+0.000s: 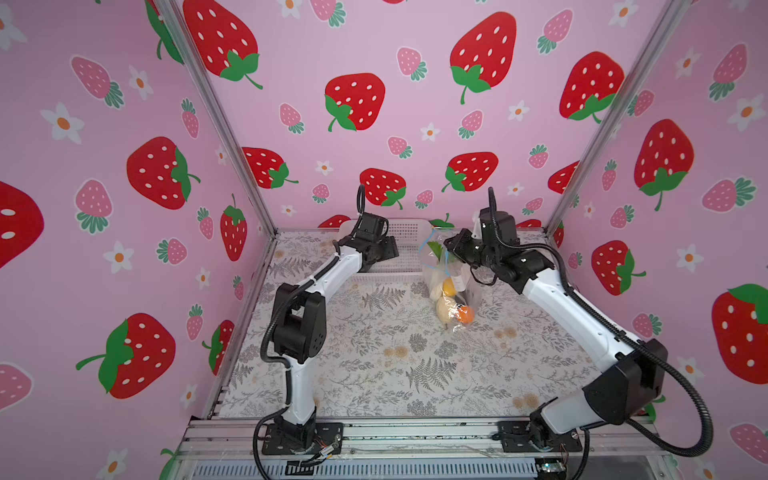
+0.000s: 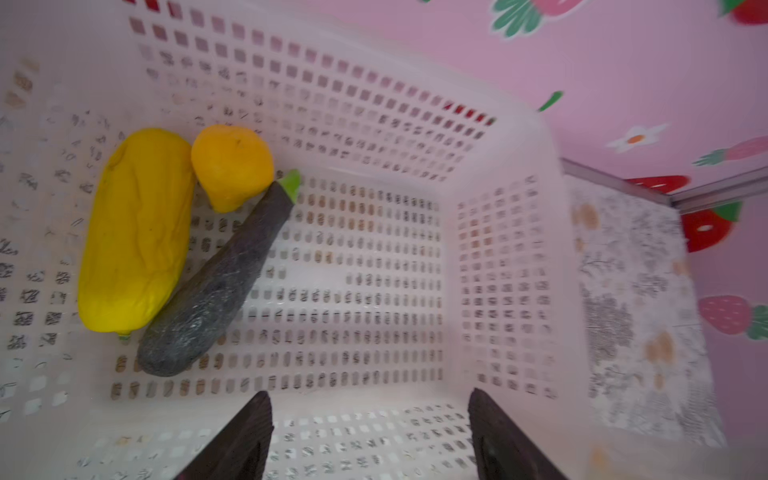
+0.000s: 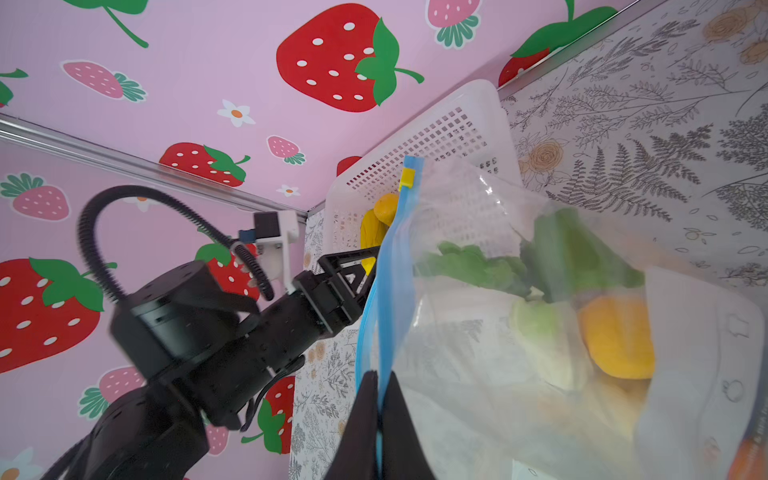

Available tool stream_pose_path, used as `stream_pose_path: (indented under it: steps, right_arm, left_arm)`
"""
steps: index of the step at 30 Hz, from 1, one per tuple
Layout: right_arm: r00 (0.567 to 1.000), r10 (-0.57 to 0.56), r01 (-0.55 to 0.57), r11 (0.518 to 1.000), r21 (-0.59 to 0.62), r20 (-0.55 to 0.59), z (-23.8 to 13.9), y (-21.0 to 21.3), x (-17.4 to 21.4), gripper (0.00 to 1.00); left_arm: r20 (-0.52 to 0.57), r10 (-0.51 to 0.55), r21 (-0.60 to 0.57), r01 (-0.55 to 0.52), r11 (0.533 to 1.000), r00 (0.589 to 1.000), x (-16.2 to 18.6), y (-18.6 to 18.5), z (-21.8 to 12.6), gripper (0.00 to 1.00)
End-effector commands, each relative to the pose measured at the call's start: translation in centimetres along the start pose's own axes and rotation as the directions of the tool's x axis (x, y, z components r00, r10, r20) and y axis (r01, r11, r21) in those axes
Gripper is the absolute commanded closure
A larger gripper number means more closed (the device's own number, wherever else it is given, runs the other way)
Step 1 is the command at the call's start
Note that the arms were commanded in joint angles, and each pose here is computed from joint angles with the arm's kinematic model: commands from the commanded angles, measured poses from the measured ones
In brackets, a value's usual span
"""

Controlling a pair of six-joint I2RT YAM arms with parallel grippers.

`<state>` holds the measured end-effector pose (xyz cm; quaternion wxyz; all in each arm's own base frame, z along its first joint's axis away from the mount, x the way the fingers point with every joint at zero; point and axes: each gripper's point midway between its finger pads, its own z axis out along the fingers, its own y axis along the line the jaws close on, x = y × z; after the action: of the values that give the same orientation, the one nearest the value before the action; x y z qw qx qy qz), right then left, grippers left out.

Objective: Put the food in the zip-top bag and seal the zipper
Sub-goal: 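Move the left gripper back into the basket toward the dark eggplant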

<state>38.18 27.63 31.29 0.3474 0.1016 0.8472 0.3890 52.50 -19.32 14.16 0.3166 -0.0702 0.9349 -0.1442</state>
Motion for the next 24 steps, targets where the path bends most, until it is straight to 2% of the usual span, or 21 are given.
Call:
stream_pose_path:
  steps: [1, 6, 9, 13, 20, 24]
  right_arm:
    - [1.0, -0.007, 0.006, 1.0, -0.014, -0.014, 0.9, 0.0, 0.4, 0.92]
    - [1.0, -0.006, 0.005, 1.0, -0.013, -0.022, 1.4, -0.2, 0.6, 0.92]
    - [1.0, -0.004, 0.003, 1.0, -0.014, -0.024, 1.6, -0.4, 0.8, 0.92]
    - [0.999, -0.004, 0.003, 1.0, -0.009, -0.034, 1.9, -0.7, 1.0, 0.92]
    - [0.999, -0.007, 0.007, 1.0, 0.007, -0.035, 2.0, -1.2, 1.2, 0.92]
    - [0.999, -0.005, 0.005, 1.0, 0.011, -0.04, 2.2, -1.4, 1.4, 0.92]
  left_arm:
    - [-0.037, 0.06, -0.112, -0.064, 0.992, 0.998, -1.1, 2.5, -0.1, 0.23]
    - [-0.058, 0.155, -0.132, -0.162, 0.978, 0.986, -2.2, 3.4, 2.6, 0.24]
    - [-0.073, 0.269, -0.089, -0.275, 0.957, 0.96, -2.6, 2.6, 4.5, 0.27]
    - [-0.102, 0.339, -0.109, -0.349, 0.931, 0.935, -3.0, 3.0, 6.5, 0.31]
    - [-0.138, 0.351, -0.122, -0.368, 0.922, 0.926, -2.7, 4.7, 9.1, 0.4]
    - [-0.142, 0.347, -0.133, -0.365, 0.921, 0.927, -2.7, 5.3, 9.9, 0.4]
